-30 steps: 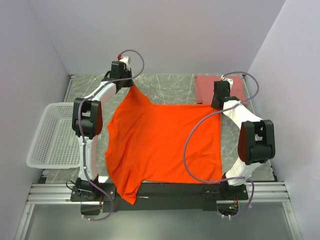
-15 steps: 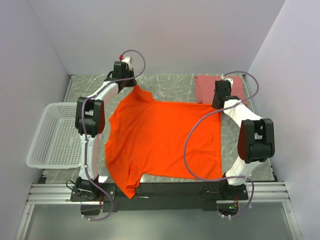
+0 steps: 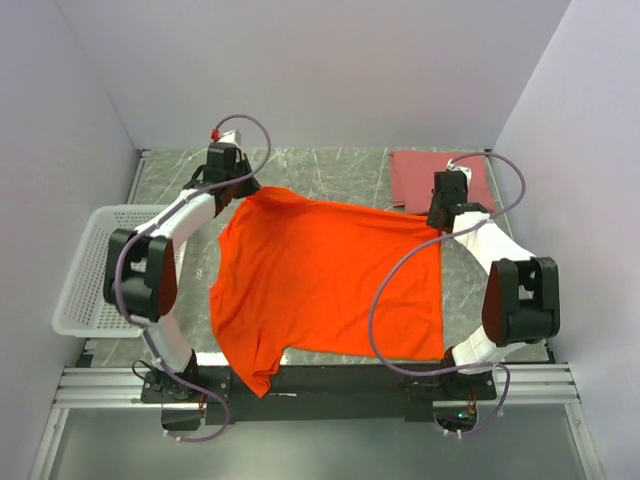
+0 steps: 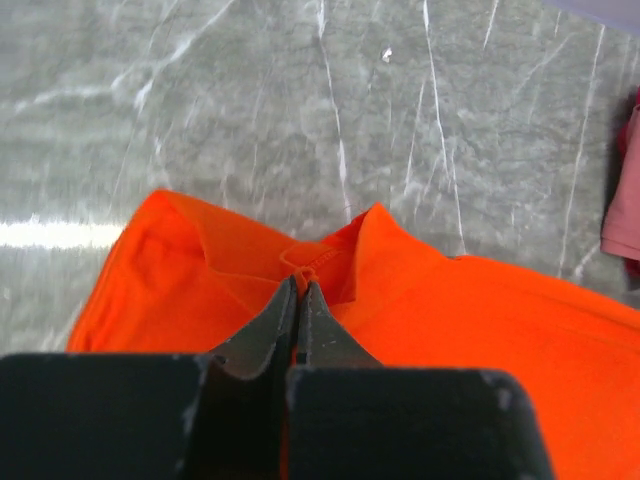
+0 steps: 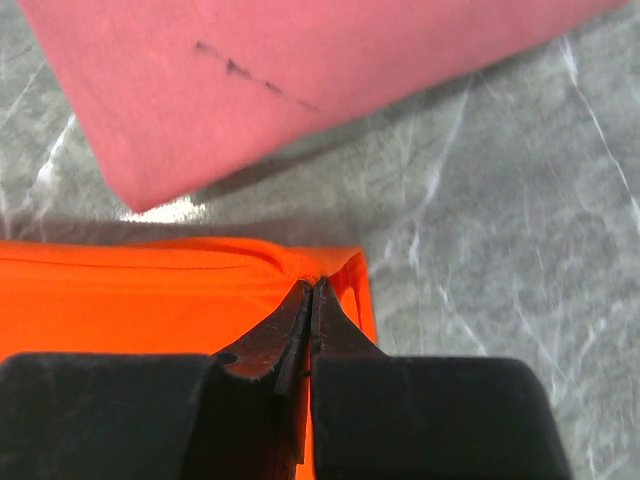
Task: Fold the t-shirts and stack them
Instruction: Fold the tshirt
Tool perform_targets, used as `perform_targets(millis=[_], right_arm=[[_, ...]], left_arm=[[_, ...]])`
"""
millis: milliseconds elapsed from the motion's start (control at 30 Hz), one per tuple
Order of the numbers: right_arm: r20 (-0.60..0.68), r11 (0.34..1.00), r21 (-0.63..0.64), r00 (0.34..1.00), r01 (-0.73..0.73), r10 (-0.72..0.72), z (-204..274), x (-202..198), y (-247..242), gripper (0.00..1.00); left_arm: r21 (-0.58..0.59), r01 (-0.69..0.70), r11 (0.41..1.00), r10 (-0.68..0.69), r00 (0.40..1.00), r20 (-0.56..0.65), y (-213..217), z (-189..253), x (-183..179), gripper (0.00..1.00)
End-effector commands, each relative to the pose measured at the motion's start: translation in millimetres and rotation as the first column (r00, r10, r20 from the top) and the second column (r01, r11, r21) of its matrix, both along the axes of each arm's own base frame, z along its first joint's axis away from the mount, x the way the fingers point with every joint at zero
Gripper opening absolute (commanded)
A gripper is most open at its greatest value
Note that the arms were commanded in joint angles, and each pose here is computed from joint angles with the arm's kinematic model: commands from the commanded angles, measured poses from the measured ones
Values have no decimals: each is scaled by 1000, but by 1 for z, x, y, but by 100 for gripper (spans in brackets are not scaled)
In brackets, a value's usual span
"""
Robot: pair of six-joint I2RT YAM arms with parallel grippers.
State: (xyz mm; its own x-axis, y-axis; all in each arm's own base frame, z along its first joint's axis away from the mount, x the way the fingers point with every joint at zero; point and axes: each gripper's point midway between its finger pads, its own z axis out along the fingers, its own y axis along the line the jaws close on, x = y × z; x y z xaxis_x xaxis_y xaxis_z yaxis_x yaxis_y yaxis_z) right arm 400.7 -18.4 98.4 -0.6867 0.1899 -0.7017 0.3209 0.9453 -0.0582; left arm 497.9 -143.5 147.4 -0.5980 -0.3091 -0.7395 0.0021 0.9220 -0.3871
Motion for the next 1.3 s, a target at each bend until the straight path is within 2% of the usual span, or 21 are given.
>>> perform_targets(millis=[0,233,333,500,700,900,933,1100,1133,1167,1233,1267], right_arm=[[61,999,12,998,35,-35,24,-8,-4,0],[37,999,41,999,33,-35,26,-33,-1,0],[29,998,41,998,49,-50,26,-43,-3,0],[31,998,64,999,22,-24,23,-52,3,0],[3,998,49,999,44,-44,17,-62,-2,0],[3,997,78,1000,19,-20,13,-68,5,0],[-3,997,79,1000,21,-21,11,-69,5,0],[-62,992,85,994,90,-85,-6,-86,1,0],[-76,989,95,991,113,-106,-10,-91,1,2],[-91,982,133,988,134,-123,-15,-97,6,7],[-135,973,176,983,151,-128,-31,-117,13,10],[-167,962,212,976,175,-140,-44,-131,18,23]], left_arm=[[-64,-65,996,66,998,17,1,17,-20,0],[-76,-169,983,165,985,-57,14,5,-84,0],[-82,-196,977,193,980,-47,20,15,-99,0],[-75,-211,975,203,974,-98,17,6,-133,0],[-26,-329,944,323,937,-129,40,5,-168,0],[-100,-327,940,300,928,-221,26,-16,-203,0],[-98,-354,930,318,910,-267,27,-28,-214,0],[-107,-399,911,344,876,-337,28,-44,-247,1],[-105,-400,911,340,869,-360,28,-51,-255,2],[-108,-393,913,328,866,-377,27,-55,-260,14],[-126,-363,923,281,862,-422,20,-63,-276,18],[-124,-355,926,269,856,-441,19,-66,-283,25]])
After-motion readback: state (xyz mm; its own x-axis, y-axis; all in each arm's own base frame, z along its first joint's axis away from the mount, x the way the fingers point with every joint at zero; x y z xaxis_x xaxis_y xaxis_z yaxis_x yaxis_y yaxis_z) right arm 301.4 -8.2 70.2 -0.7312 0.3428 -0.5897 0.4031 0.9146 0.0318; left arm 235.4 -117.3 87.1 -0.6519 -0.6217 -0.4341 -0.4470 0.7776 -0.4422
